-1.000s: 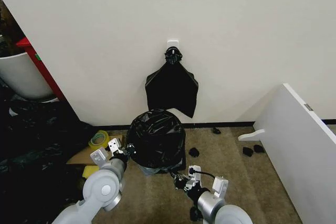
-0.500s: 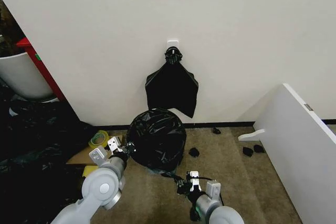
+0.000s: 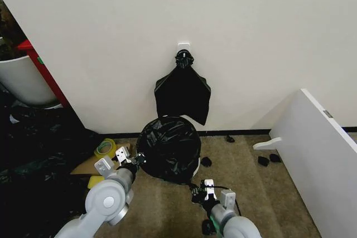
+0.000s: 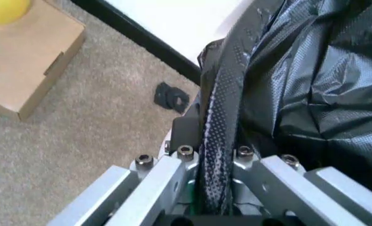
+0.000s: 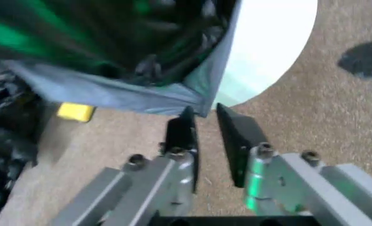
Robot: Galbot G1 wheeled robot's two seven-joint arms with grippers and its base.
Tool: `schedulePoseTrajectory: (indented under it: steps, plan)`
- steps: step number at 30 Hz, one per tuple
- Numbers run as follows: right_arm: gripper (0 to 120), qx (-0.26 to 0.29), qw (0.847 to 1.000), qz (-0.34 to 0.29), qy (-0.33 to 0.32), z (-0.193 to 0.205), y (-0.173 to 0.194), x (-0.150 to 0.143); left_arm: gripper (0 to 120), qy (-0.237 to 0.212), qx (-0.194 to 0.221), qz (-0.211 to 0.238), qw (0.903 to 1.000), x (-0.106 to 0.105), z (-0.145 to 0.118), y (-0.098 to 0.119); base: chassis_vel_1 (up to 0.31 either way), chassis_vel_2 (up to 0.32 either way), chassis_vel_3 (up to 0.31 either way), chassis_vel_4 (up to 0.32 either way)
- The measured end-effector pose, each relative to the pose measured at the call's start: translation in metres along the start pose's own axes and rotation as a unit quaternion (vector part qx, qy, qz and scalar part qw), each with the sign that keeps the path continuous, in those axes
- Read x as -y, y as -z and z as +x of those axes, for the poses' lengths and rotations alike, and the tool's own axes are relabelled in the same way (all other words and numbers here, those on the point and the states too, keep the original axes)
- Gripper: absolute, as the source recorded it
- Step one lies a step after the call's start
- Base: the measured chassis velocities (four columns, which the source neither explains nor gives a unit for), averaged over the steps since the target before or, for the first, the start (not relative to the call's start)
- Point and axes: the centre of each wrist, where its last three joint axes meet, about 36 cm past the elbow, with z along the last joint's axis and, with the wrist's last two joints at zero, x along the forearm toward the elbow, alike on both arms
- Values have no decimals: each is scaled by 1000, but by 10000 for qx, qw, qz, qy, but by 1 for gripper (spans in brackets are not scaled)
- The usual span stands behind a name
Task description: Place the garbage bag over the trash bin.
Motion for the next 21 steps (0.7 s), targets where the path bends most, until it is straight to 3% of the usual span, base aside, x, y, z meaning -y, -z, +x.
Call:
schedulePoseTrajectory:
  steps: [10, 12, 18, 21]
  plan:
    - [50, 147, 9980, 499, 368, 41, 4, 1, 1, -166, 688, -752, 9947, -29, -21, -3, 0, 0, 0, 0]
    - [59, 226, 9960, 595, 621, 58, 11, 1, 1, -541, 1089, -1187, 9855, -53, -31, -3, 0, 0, 0, 0]
    - [78, 545, 9916, 569, 1021, 71, 28, 5, 1, -1044, 1368, -1482, 9739, -85, -39, -2, 0, 0, 0, 0]
    - [93, 973, 9818, 891, 1367, 80, 47, 14, 1, -1558, 1701, -1967, 9529, -113, -46, -4, 0, 0, 0, 0]
